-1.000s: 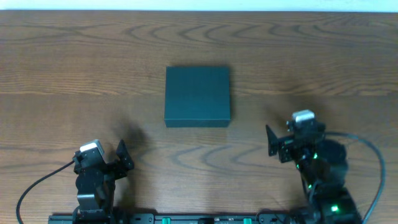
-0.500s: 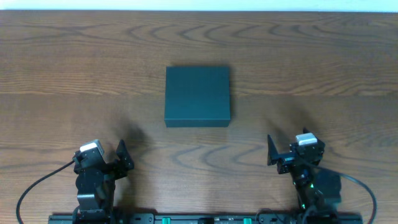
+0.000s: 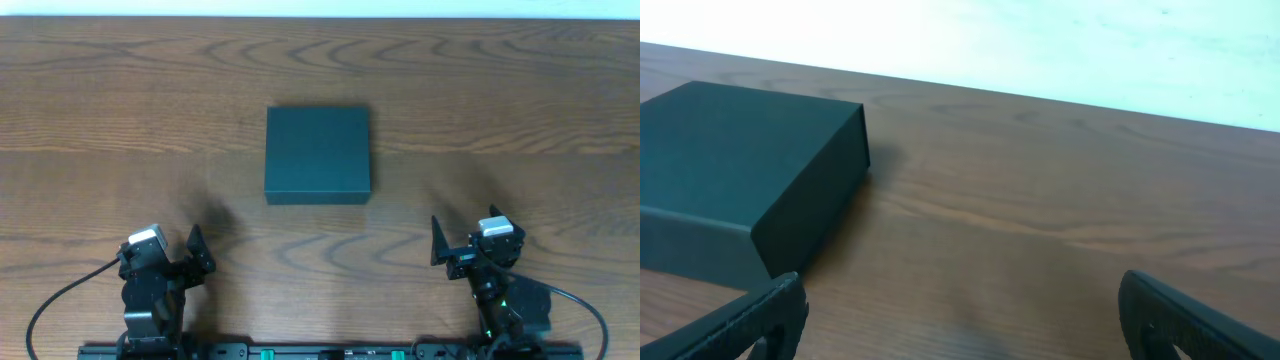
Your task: Pack container
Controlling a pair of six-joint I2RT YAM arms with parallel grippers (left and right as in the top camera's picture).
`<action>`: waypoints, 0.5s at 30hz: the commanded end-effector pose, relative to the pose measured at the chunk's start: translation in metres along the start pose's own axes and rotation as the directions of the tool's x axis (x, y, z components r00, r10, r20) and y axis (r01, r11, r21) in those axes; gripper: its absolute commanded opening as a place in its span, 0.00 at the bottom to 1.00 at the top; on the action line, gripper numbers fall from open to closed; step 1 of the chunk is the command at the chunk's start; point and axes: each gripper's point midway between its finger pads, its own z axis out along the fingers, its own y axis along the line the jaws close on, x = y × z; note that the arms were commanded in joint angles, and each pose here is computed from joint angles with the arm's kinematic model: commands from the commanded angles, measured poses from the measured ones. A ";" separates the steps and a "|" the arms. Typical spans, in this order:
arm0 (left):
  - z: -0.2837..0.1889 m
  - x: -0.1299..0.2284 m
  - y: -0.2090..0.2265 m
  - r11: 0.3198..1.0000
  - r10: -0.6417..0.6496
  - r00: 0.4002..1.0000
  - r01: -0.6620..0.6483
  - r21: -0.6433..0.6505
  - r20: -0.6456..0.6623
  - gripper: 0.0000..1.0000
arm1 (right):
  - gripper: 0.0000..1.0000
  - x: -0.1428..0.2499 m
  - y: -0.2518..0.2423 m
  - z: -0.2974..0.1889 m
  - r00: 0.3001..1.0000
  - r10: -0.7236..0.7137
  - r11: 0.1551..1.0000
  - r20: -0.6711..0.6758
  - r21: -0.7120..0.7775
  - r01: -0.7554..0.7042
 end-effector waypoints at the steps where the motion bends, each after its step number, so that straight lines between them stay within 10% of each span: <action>1: 0.002 0.004 0.002 1.000 0.020 1.000 -0.020 -0.005 -0.004 0.95 | 0.99 0.001 -0.003 0.000 1.000 0.013 1.000 0.001 0.016 -0.013; 15: 0.002 0.005 -0.003 0.999 0.031 0.999 -0.031 0.015 -0.009 0.95 | 0.99 0.001 -0.003 0.000 1.000 0.014 1.000 0.001 0.016 -0.014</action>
